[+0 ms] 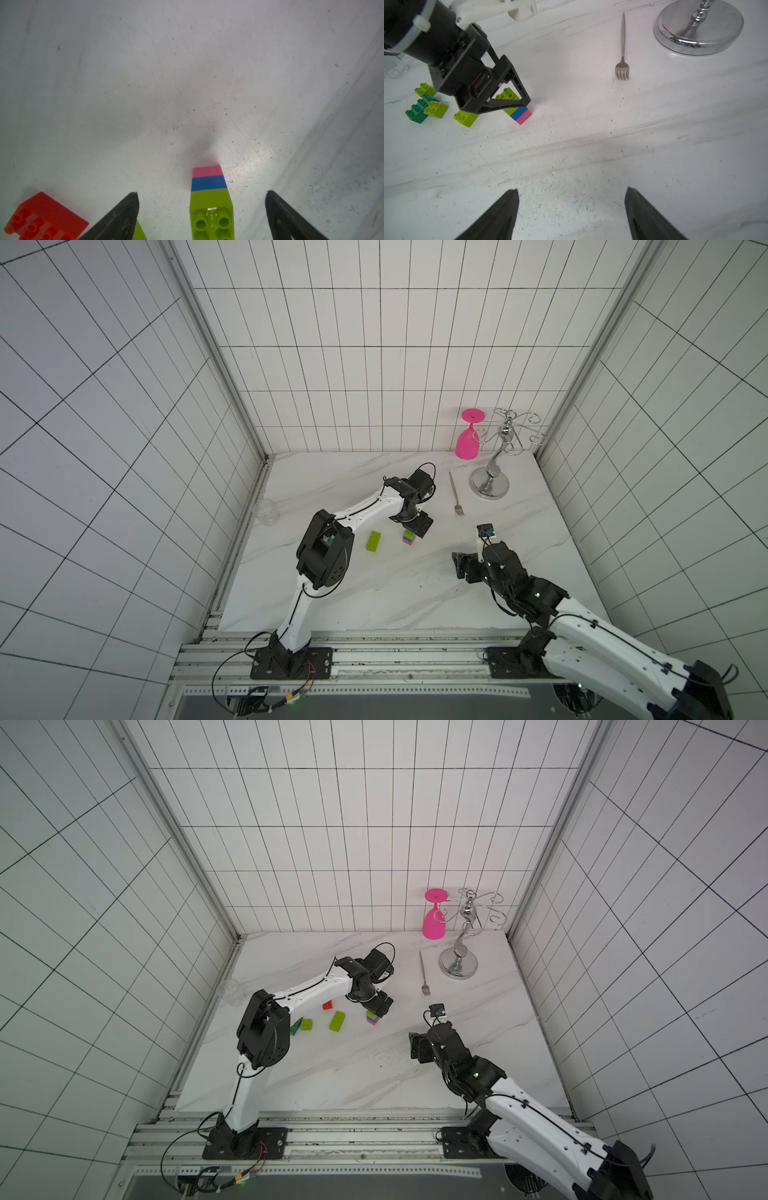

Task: Assemble a spoon with lego
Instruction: Assemble the lego brick with the lego brick, then pick up the lego brick from the center of the board.

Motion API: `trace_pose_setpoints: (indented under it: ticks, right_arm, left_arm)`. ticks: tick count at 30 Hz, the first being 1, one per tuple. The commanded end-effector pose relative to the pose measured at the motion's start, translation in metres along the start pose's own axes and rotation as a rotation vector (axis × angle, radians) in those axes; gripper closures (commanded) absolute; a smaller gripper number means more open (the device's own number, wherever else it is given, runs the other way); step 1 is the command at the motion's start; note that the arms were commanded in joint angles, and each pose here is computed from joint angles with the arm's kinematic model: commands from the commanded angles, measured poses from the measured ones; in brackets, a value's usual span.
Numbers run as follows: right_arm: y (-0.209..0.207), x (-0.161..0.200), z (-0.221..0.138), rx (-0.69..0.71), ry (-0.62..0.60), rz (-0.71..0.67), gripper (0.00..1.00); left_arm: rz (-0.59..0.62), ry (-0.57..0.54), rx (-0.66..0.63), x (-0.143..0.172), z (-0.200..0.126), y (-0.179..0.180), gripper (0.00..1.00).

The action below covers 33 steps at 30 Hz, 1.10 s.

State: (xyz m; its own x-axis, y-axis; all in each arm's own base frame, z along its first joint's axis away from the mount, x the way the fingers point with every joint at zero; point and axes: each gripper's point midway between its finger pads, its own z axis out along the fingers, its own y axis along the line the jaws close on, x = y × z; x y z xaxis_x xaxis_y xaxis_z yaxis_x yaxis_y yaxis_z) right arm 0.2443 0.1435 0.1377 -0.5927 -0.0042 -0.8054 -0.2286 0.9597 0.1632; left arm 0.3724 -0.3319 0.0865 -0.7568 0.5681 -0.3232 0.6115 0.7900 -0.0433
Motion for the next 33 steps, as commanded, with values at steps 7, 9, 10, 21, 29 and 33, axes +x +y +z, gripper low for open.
trace_pose_setpoints:
  ticks: [7,9,10,21,29,33]
  right_arm:
    - [0.000,-0.014,-0.004,0.009,-0.028,-0.003,0.17]
    - [0.003,-0.014,-0.002,-0.002,-0.021,-0.015,0.17]
    - [0.006,-0.014,0.000,-0.011,-0.012,-0.023,0.17]
    - [0.072,-0.020,0.027,-0.060,0.235,-0.067,0.25]
    - [0.172,-0.015,0.075,-0.121,0.411,0.067,0.30]
    - [0.207,-0.011,0.102,-0.104,0.433,0.029,0.32]
  left_arm:
    - [-0.039,-0.146,0.028,-0.007,-0.049,-0.002,0.06]
    - [-0.076,-0.221,0.012,-0.008,-0.075,0.005,0.07]
    - [-0.105,-0.268,0.008,-0.007,-0.091,0.010,0.07]
    - [-0.532,-0.752,-0.168,0.137,-0.254,0.096,0.08]
    - [-0.590,-0.976,-0.250,0.211,-0.313,0.107,0.05]
    - [-0.614,-1.081,-0.248,0.223,-0.334,0.108,0.05]
